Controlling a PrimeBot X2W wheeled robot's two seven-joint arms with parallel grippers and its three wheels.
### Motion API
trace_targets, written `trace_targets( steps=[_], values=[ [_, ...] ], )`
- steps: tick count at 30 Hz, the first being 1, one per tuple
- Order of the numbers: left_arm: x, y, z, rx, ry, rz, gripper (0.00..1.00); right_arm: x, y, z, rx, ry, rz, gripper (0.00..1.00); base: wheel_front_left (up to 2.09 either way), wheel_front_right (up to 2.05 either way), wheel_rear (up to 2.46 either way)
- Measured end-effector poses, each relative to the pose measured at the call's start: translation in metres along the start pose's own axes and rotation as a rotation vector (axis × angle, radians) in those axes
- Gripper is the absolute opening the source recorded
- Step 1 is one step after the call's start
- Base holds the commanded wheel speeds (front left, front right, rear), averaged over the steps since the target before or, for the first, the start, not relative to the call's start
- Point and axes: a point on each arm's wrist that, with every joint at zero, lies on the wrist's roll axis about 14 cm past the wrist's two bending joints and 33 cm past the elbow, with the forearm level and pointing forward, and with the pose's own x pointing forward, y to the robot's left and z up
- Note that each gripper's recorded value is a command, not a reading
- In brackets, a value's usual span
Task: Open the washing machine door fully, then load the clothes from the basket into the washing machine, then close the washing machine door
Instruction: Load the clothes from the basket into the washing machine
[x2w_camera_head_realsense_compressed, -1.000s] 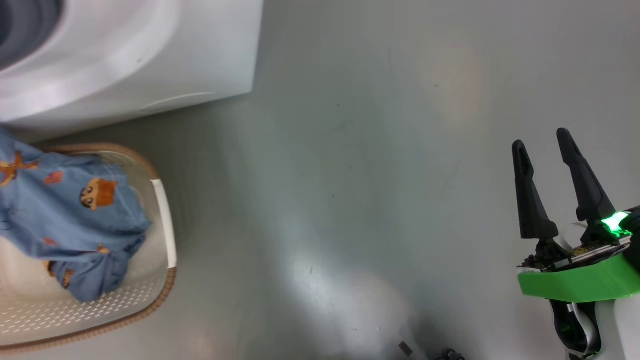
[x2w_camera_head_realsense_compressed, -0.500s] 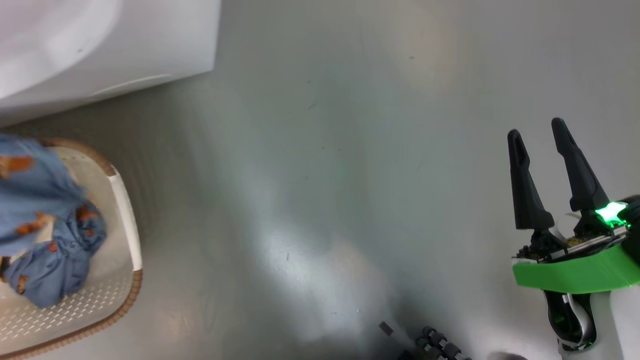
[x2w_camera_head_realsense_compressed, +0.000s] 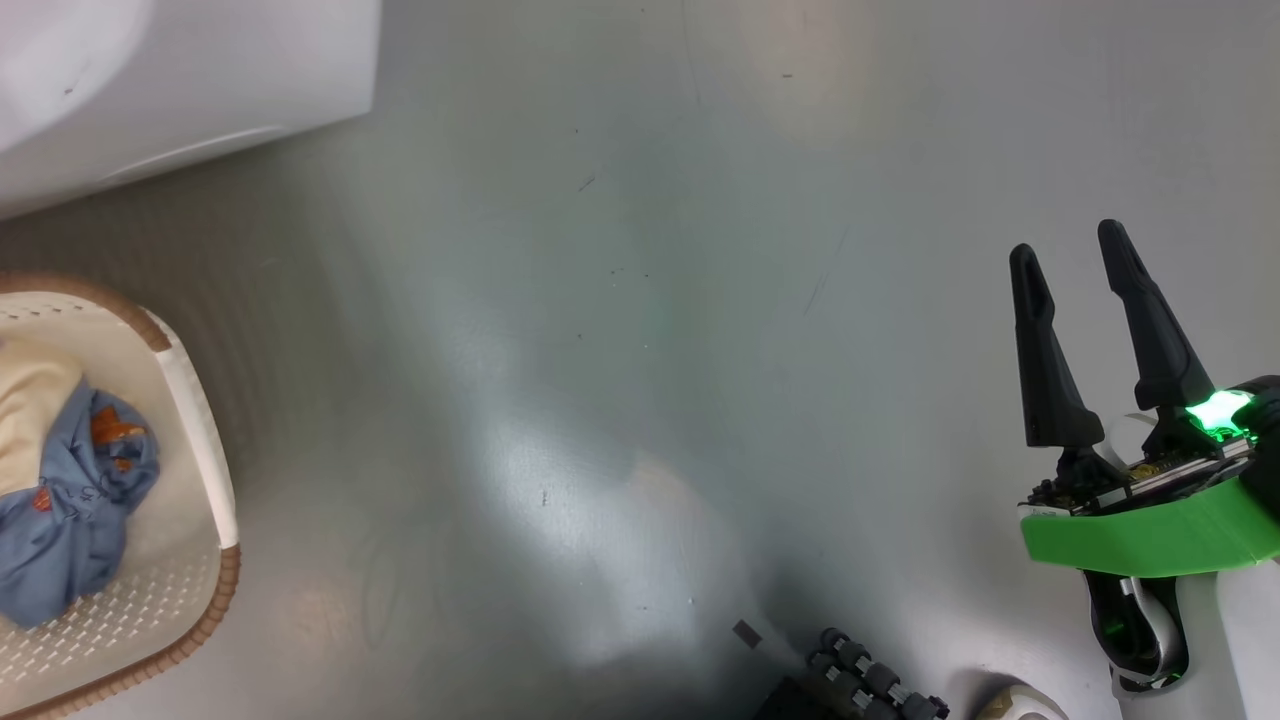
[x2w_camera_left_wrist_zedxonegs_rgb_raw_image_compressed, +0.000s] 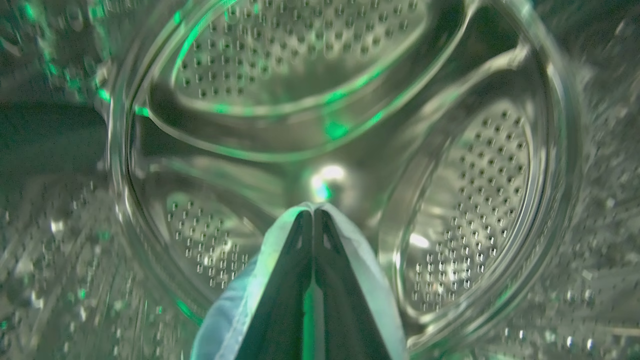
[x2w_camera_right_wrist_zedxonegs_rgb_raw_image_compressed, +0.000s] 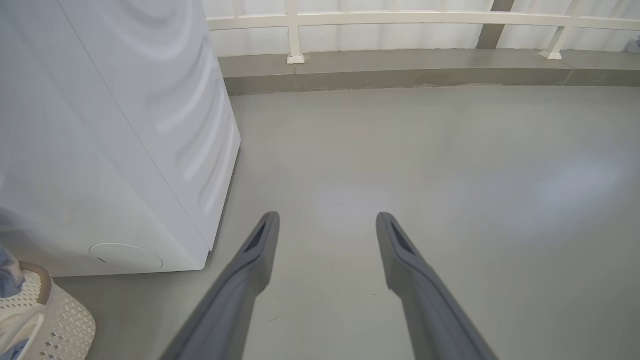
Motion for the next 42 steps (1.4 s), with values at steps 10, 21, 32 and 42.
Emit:
trace_targets(
  steps=[10,21,32,42],
  values=[
    [-0.034,-0.001,-0.087,-0.013,0.378,-0.013,0.0,0.009,0.006,0.001,0.006,-0.015,0.019,1.0,0.0,0.0,0.0],
    [-0.068,-0.007,-0.111,-0.071,0.553,-0.009,0.93,0.012,0.011,0.007,0.013,-0.037,0.039,1.0,0.0,0.0,0.0],
    [-0.098,-0.012,-0.071,-0.053,0.423,-0.045,1.0,0.011,0.02,0.032,0.01,-0.103,0.081,1.0,0.0,0.0,0.0],
    [-0.155,-0.002,-0.03,-0.052,0.325,-0.007,1.0,-0.003,0.026,0.055,-0.004,-0.15,0.112,1.0,0.0,0.0,0.0]
  ],
)
